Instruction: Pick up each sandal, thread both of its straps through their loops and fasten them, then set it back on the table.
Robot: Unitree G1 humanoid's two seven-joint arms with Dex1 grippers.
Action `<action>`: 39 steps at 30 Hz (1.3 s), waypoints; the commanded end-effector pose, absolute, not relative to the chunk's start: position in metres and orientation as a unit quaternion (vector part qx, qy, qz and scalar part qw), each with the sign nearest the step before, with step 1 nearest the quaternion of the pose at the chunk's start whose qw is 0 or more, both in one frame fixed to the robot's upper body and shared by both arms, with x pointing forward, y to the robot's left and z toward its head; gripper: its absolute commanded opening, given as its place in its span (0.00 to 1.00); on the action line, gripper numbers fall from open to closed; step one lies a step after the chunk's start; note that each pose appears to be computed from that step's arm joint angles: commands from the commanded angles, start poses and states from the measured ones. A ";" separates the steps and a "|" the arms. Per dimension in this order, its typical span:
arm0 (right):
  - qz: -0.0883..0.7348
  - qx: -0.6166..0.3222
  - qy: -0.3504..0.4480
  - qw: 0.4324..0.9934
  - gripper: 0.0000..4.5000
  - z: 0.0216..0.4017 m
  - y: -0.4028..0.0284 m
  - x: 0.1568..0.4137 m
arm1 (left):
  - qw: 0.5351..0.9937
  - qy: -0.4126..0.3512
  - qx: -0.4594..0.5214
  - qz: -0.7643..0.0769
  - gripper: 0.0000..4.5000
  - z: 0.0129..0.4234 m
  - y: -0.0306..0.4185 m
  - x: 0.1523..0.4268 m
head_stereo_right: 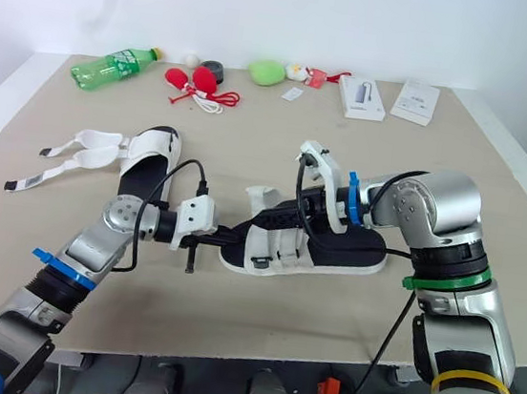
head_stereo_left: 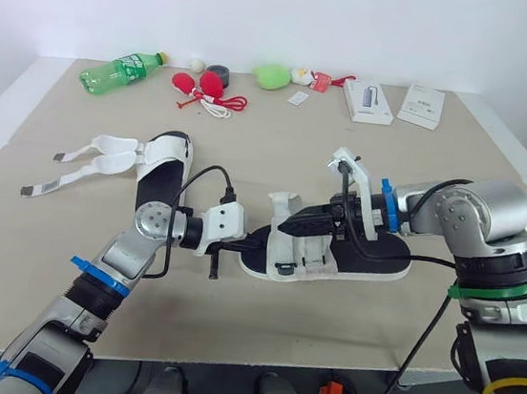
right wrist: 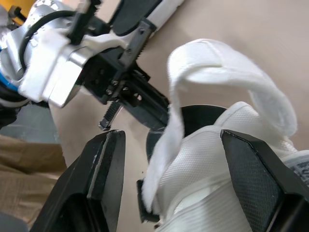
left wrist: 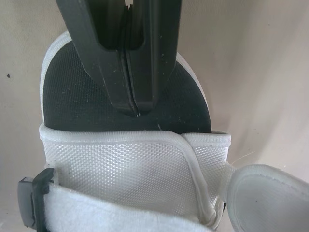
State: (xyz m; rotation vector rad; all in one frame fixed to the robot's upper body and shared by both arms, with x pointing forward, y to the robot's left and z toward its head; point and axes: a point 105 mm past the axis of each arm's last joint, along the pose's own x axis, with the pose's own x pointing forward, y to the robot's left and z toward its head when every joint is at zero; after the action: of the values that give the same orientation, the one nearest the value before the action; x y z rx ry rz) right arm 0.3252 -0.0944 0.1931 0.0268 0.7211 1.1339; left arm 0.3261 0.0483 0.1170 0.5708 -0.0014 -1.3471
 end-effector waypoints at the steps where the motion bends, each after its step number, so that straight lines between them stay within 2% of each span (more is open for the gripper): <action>1: 0.533 0.015 0.308 0.788 0.67 0.210 -0.090 0.327 | 0.739 0.026 0.266 -0.618 0.00 0.104 0.050 0.325; 3: 0.534 0.018 0.307 0.788 0.58 0.209 -0.088 0.328 | 0.739 0.026 0.266 -0.618 0.00 0.104 0.050 0.325; 7: 0.531 0.036 0.295 0.794 0.16 0.215 -0.085 0.334 | 0.740 0.027 0.266 -0.617 0.00 0.104 0.051 0.325; 9: 0.528 0.033 0.290 0.797 0.01 0.216 -0.085 0.335 | 0.740 0.027 0.266 -0.617 0.00 0.103 0.051 0.325; 26: 0.538 0.028 0.299 0.787 0.01 0.187 -0.086 0.298 | 0.738 0.029 0.268 -0.619 0.00 0.102 0.051 0.324; 39: 0.524 0.011 0.259 0.811 0.01 0.200 -0.088 0.315 | 0.732 0.027 0.269 -0.625 0.00 0.102 0.048 0.325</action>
State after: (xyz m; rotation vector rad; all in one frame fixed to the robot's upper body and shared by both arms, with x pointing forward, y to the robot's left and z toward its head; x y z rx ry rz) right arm 0.3152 -0.0902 0.1909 0.0387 0.5851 1.1005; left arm 0.3268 0.0476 0.1167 0.5725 0.0009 -1.3583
